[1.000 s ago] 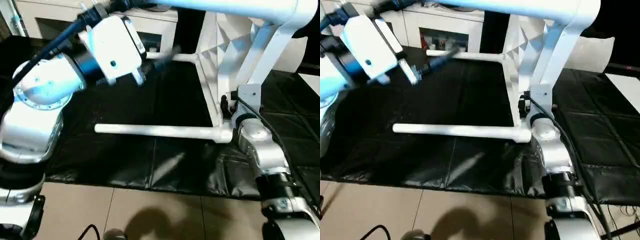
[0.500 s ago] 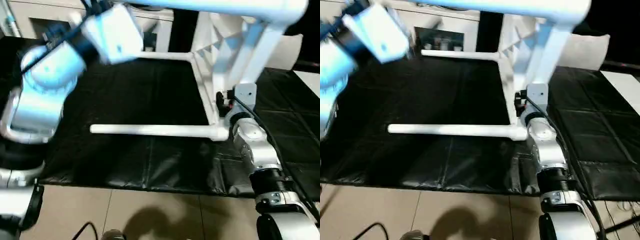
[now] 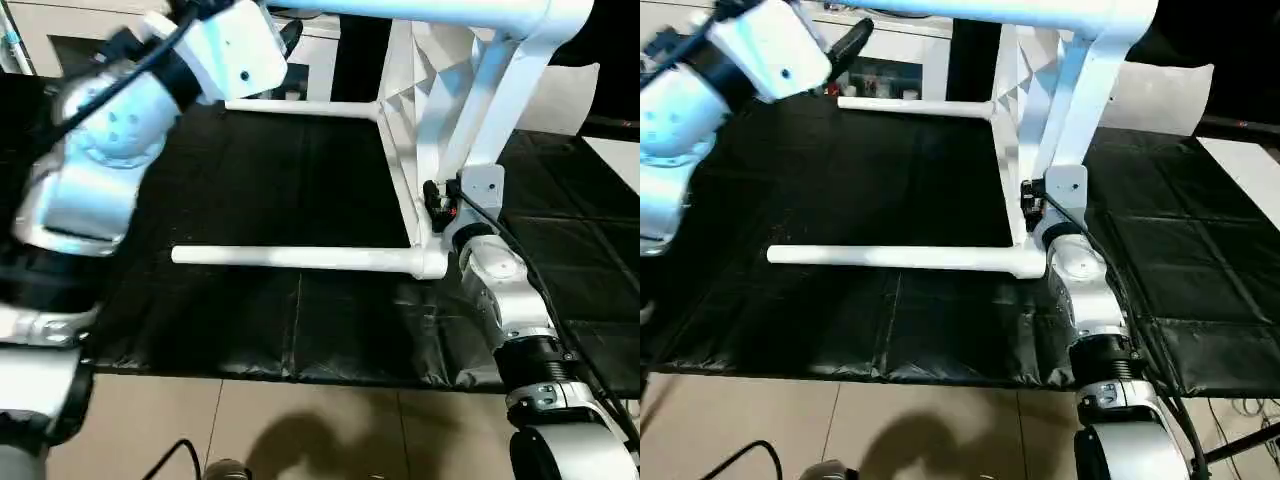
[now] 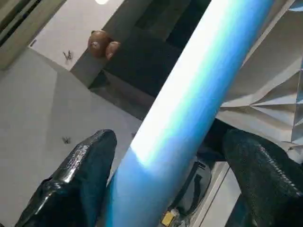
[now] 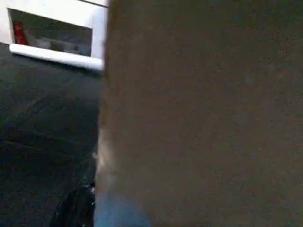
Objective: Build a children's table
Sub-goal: Flip table
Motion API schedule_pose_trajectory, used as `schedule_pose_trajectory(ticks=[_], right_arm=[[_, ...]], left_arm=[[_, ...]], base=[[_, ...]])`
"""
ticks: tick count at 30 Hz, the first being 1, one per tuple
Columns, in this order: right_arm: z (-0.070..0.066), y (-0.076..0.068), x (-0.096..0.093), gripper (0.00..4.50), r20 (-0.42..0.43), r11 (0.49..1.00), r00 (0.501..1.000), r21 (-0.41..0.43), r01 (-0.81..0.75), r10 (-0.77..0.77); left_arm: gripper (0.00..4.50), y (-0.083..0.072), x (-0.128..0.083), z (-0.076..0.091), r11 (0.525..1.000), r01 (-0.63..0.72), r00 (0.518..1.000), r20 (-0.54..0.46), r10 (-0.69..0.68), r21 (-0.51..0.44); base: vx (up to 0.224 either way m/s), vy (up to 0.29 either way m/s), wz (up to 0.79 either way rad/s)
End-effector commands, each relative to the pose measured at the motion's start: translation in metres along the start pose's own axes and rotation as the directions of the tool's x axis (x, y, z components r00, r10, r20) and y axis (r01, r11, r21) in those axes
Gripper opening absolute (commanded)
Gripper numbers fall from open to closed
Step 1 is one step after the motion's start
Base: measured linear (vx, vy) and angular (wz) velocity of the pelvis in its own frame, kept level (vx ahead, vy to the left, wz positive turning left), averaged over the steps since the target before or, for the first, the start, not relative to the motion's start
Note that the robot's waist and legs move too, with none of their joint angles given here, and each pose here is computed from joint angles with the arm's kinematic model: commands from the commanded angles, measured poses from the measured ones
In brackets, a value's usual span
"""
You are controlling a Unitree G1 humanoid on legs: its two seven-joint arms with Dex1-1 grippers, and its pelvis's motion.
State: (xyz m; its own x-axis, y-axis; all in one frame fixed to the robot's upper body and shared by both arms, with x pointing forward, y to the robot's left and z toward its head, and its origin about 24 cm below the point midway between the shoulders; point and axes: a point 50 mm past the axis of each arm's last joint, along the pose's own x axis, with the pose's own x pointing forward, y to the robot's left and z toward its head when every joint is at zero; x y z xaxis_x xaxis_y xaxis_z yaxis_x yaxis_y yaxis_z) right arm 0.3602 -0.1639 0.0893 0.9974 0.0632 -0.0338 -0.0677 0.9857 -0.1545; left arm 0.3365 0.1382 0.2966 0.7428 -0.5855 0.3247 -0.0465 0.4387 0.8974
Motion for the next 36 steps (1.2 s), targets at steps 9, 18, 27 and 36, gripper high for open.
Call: schedule_pose_trajectory(ticks=[9, 18, 27, 36], right_arm=[[0.042, -0.016, -0.003, 2.04, 0.106, 0.936, 0.991, -0.350, -0.034, 0.076], [0.119, -0.072, -0.011, 2.06, 0.138, 0.799, 0.966, -0.594, -0.094, 0.217], [0.171, -0.097, -0.024, 2.76, 0.142, 0.705, 0.889, -0.668, -0.238, 0.435], [0.223, -0.111, -0.025, 3.63, 0.477, 0.838, 0.812, -0.545, -0.027, 0.336]], left_arm=[[3.18, 0.010, 0.012, -0.008, 0.992, -0.031, 0.999, -0.045, 0.026, -0.119], [2.73, 0.024, 0.007, -0.014, 0.798, -0.166, 0.986, -0.071, 0.154, -0.580], [2.63, 0.014, -0.003, -0.020, 0.570, -0.253, 0.966, -0.173, 0.192, -0.782], [2.63, 0.009, -0.010, -0.022, 0.514, -0.271, 0.962, -0.207, 0.181, -0.814]], base=[[0.000, 0.000, 0.00], [0.000, 0.000, 0.00], [0.000, 0.000, 0.00], [0.000, 0.000, 0.00]])
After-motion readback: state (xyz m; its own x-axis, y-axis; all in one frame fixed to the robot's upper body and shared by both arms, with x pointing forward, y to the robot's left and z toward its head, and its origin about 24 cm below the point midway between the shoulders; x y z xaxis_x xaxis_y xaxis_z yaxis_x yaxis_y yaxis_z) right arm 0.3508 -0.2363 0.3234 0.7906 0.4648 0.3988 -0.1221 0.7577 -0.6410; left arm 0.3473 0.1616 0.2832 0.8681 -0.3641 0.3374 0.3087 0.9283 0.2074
